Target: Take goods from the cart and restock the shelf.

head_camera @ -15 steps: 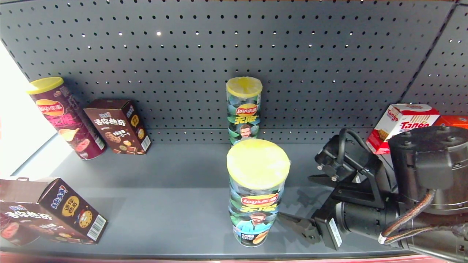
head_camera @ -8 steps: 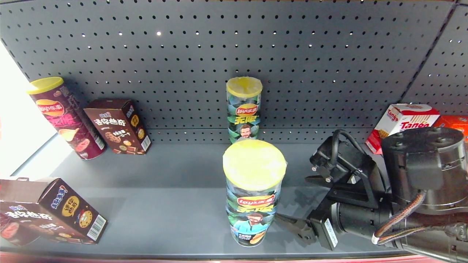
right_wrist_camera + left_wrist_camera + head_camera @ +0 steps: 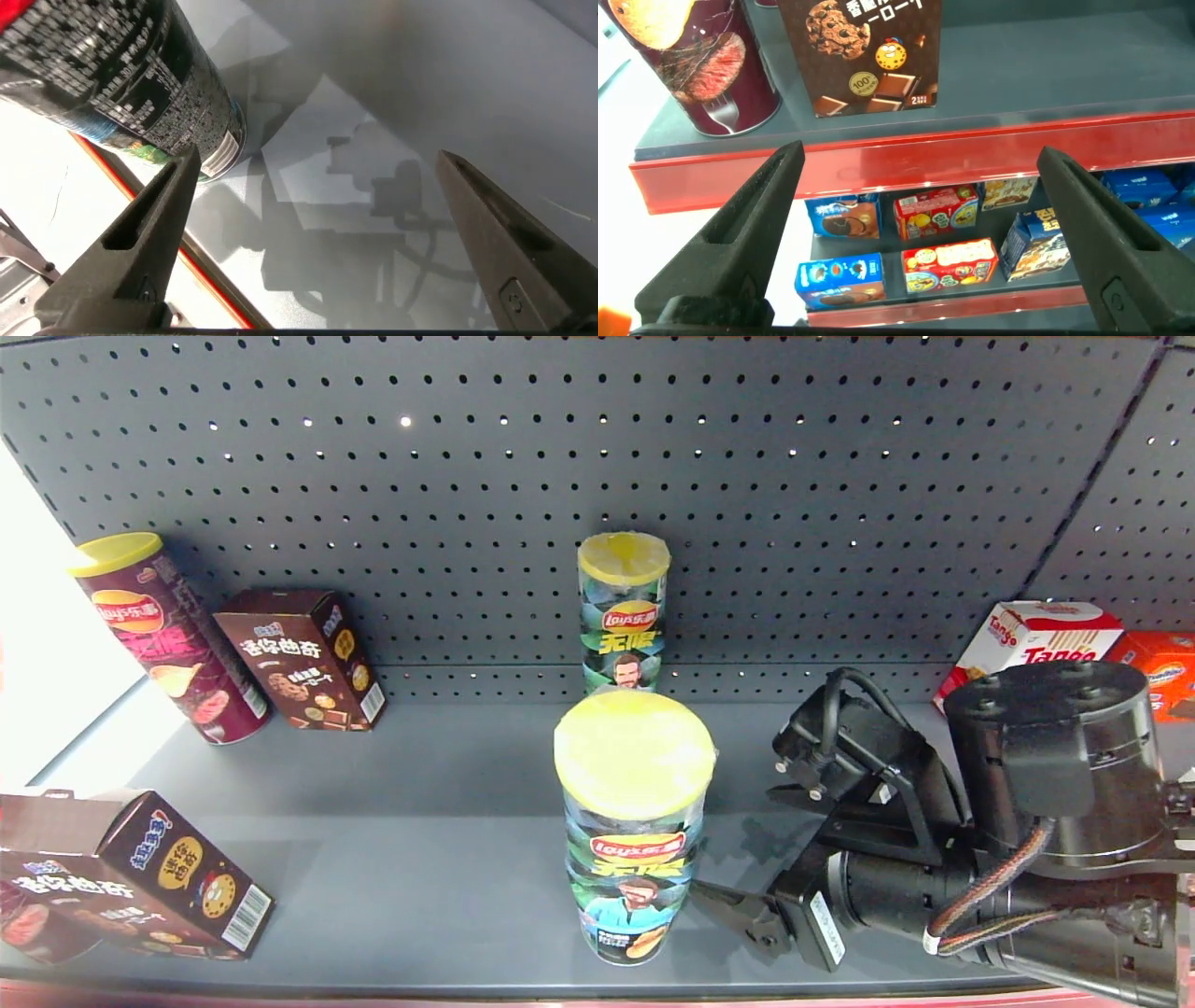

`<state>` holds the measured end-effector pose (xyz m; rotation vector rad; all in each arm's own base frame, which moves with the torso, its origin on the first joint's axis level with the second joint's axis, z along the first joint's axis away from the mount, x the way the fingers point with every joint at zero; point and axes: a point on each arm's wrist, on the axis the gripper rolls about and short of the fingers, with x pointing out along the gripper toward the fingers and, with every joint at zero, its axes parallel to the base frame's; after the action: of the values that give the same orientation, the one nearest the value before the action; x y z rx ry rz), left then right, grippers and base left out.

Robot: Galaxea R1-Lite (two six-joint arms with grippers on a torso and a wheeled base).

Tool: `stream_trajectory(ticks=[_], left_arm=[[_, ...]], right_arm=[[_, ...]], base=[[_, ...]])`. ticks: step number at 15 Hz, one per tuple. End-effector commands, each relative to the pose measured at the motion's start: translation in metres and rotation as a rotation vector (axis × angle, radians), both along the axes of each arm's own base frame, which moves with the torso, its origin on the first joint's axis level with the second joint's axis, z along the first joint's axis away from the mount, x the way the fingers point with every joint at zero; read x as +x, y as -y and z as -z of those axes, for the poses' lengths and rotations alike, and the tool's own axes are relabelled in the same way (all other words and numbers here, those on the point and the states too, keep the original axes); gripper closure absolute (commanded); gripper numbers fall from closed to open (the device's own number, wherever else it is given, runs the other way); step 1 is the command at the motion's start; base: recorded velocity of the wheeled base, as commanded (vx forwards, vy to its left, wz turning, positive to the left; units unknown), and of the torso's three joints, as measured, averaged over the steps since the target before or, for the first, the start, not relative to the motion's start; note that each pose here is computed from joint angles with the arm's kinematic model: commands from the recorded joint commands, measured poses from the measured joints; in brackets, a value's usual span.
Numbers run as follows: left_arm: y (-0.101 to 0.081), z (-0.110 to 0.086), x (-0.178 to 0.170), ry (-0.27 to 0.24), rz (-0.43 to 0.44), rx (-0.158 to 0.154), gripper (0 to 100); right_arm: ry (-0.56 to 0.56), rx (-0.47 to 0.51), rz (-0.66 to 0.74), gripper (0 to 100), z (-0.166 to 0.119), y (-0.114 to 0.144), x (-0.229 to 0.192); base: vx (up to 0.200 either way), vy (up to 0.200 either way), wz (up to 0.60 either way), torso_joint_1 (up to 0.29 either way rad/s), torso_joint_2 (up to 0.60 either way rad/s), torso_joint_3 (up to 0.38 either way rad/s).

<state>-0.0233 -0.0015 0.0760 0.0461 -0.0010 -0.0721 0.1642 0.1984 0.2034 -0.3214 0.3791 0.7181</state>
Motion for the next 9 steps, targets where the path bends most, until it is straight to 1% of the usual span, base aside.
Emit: stream_trajectory(ticks=[1,2,4,5,6,7,8,9], left_arm=[[0.000,0.000,0.000,-0.001,0.002,0.000,0],[0.000,0.000,0.000,-0.001,0.002,0.000,0],[0.000,0.000,0.000,-0.001,0.000,0.000,0],[0.000,0.000,0.000,-0.001,0.000,0.000,0],[0.000,0.000,0.000,-0.001,0.000,0.000,0],[0.000,0.000,0.000,-0.001,0.000,0.000,0],[0.000,0.000,0.000,-0.001,0.002,0.000,0],[0.000,0.000,0.000,-0.001,0.002,0.001,0]], right_arm=[[0.002,0.003,0.005,0,-0.001,0.001,0.000],[0.008,0.010,0.012,0,-0.003,0.004,-0.001],[0.040,0.050,0.055,0,-0.015,0.021,-0.002],[0.072,0.085,0.101,0,-0.026,0.036,-0.001],[0.129,0.135,0.194,0,-0.043,0.064,-0.001],[0.151,0.153,0.224,0,-0.049,0.074,-0.003],[0.227,0.207,0.327,0,-0.066,0.104,-0.011],[0.284,0.239,0.405,0,-0.077,0.125,-0.019]], base=[[0.000,0.000,0.00,0.000,0.00,0.000],[0.000,0.000,0.00,0.000,0.00,0.000],[0.000,0.000,0.00,0.000,0.00,0.000],[0.000,0.000,0.00,0.000,0.00,0.000],[0.000,0.000,0.00,0.000,0.00,0.000],[0.000,0.000,0.00,0.000,0.00,0.000],[0.000,0.000,0.00,0.000,0.00,0.000],[0.000,0.000,0.00,0.000,0.00,0.000]])
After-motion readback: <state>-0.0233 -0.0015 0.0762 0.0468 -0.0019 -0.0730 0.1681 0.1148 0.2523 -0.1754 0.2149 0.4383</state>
